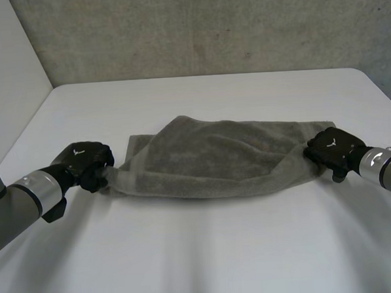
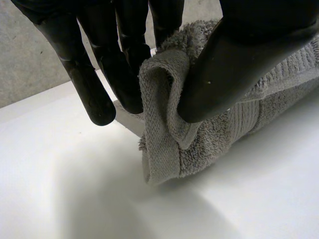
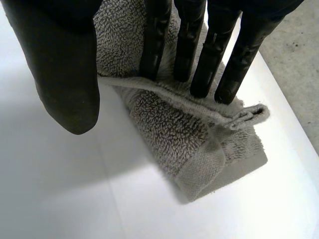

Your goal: Fold the towel.

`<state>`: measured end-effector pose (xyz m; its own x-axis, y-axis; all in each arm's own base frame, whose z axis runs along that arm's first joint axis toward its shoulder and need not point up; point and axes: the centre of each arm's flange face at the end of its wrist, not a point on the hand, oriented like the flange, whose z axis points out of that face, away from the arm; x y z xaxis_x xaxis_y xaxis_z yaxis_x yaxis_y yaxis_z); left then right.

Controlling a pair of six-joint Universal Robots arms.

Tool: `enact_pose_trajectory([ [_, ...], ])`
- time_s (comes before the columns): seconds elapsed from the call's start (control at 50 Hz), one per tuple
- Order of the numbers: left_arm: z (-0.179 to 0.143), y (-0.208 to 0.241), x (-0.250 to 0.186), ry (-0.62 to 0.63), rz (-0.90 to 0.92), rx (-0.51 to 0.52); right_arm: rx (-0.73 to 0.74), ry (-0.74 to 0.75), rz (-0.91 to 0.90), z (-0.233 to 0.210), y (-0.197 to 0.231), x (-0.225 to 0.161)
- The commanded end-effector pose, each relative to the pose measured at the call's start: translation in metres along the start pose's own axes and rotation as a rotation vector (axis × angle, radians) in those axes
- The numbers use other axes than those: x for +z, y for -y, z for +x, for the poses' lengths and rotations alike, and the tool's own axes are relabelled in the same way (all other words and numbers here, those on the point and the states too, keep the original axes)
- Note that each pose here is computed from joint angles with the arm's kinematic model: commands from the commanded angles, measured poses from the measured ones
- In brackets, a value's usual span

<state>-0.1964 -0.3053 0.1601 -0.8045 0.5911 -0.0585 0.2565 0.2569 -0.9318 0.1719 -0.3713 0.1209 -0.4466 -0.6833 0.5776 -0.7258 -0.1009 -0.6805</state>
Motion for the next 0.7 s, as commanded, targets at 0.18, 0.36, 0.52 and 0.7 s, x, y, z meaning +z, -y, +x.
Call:
enact_pose_trajectory([
  [0.18,0.000,0.000,0.000,-0.002,0.000,0.000,-0.022,-0.024,0.006,0.007,0.000,0.012],
  [0.36,0.001,-0.001,0.000,-0.006,-0.001,-0.001,-0.026,-0.031,0.006,0.009,-0.003,0.018],
  [0.52,0.001,-0.001,0.000,-0.005,0.000,-0.001,0.030,-0.048,0.019,0.017,-0.002,0.022],
  [0.7,0.001,-0.001,0.000,-0.007,-0.001,-0.001,0.020,-0.068,0.032,0.021,0.000,0.024],
])
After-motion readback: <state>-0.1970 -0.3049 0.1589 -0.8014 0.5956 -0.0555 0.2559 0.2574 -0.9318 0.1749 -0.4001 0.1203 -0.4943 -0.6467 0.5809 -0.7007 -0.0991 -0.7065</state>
